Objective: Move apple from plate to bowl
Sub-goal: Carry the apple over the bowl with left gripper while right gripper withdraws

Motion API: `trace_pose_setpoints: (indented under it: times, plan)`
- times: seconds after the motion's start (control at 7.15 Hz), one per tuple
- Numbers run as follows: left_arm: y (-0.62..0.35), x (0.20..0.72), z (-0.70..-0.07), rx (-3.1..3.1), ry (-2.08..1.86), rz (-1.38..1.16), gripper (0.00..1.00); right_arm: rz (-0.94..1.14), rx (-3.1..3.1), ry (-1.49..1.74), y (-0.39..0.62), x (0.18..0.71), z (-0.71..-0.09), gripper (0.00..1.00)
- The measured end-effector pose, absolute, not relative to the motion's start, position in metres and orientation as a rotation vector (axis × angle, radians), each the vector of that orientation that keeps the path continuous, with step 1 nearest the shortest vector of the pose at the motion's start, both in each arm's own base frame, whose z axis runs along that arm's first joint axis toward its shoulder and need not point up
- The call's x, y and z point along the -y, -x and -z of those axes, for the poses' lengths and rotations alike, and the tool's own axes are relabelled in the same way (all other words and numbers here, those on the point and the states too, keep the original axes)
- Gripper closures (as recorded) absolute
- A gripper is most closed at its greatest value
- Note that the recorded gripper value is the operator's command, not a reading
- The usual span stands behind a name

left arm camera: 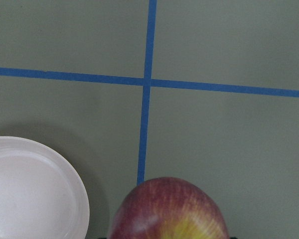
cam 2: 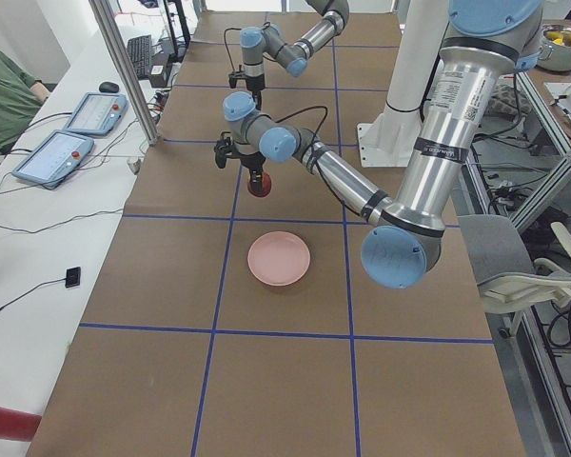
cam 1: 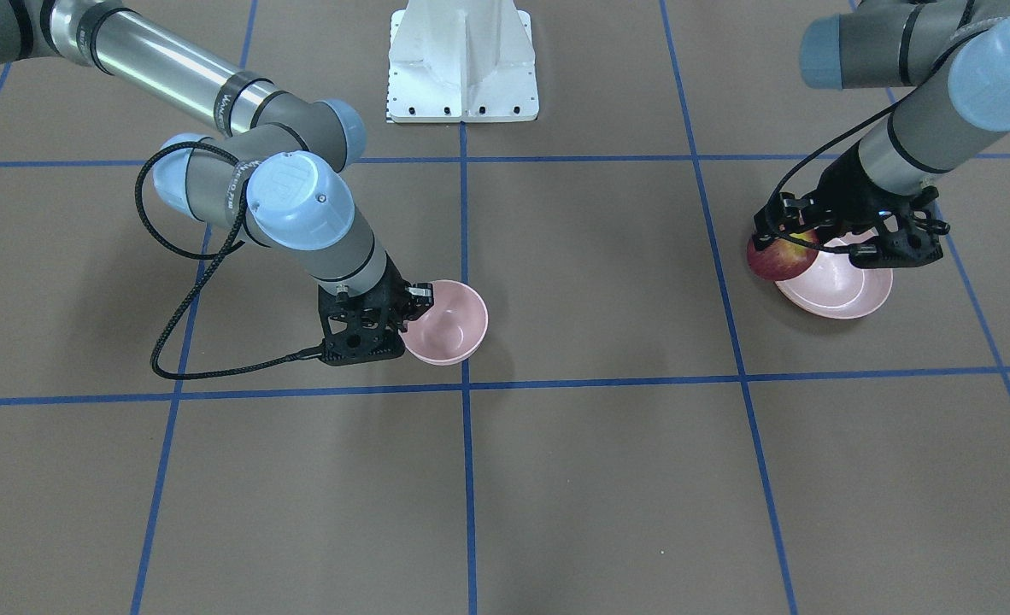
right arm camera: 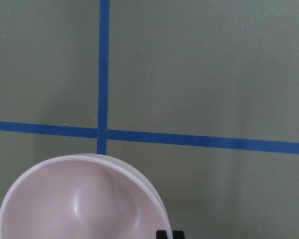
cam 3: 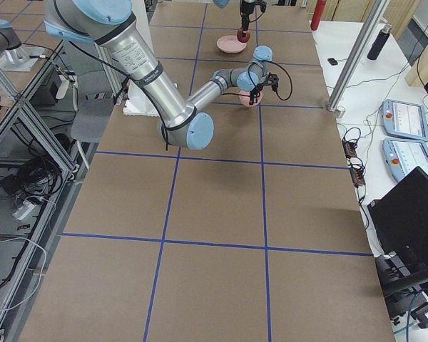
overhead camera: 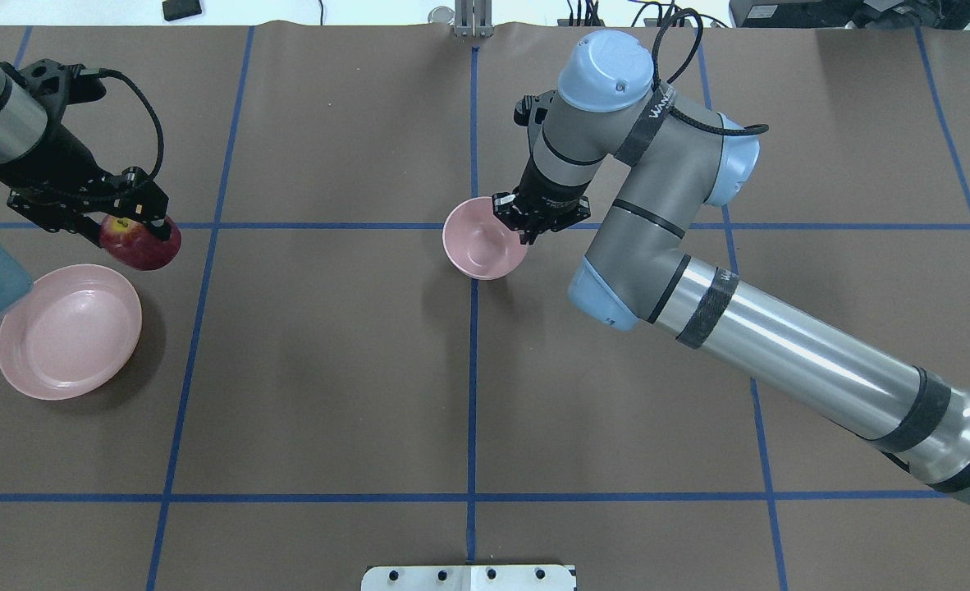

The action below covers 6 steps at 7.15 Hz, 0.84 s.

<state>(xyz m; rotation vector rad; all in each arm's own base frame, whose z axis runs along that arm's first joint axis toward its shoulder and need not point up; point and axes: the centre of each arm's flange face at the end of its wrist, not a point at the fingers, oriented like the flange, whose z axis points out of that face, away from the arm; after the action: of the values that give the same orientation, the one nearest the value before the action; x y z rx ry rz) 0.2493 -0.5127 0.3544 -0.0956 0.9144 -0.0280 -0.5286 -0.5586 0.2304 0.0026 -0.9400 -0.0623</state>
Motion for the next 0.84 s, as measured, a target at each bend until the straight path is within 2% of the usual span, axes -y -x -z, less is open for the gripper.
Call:
trace_pose_setpoints:
  times: [0.28,0.42,0.56,0.7,0.84]
  plan:
    - [-0.253,0.512,-0.355,-0.913,0.1,0.024,1.0,0.066,0.938,0.002,0.537,0.561,-0.225,1.0]
    - [-0.254,0.512,-0.356,-0.912,0.103,0.023,1.0,0.072,0.94,0.002,0.541,0.56,-0.224,0.73]
    - [-0.256,0.512,-0.354,-0.914,0.104,0.022,1.0,0.078,0.946,-0.001,0.545,0.558,-0.224,0.22]
    - [-0.26,0.512,-0.349,-0.917,0.108,0.03,1.0,0.074,0.952,-0.001,0.548,0.557,-0.226,0.0]
    - [-0.27,0.511,-0.339,-0.923,0.117,0.042,1.0,0.056,0.956,0.0,0.551,0.556,-0.227,0.0]
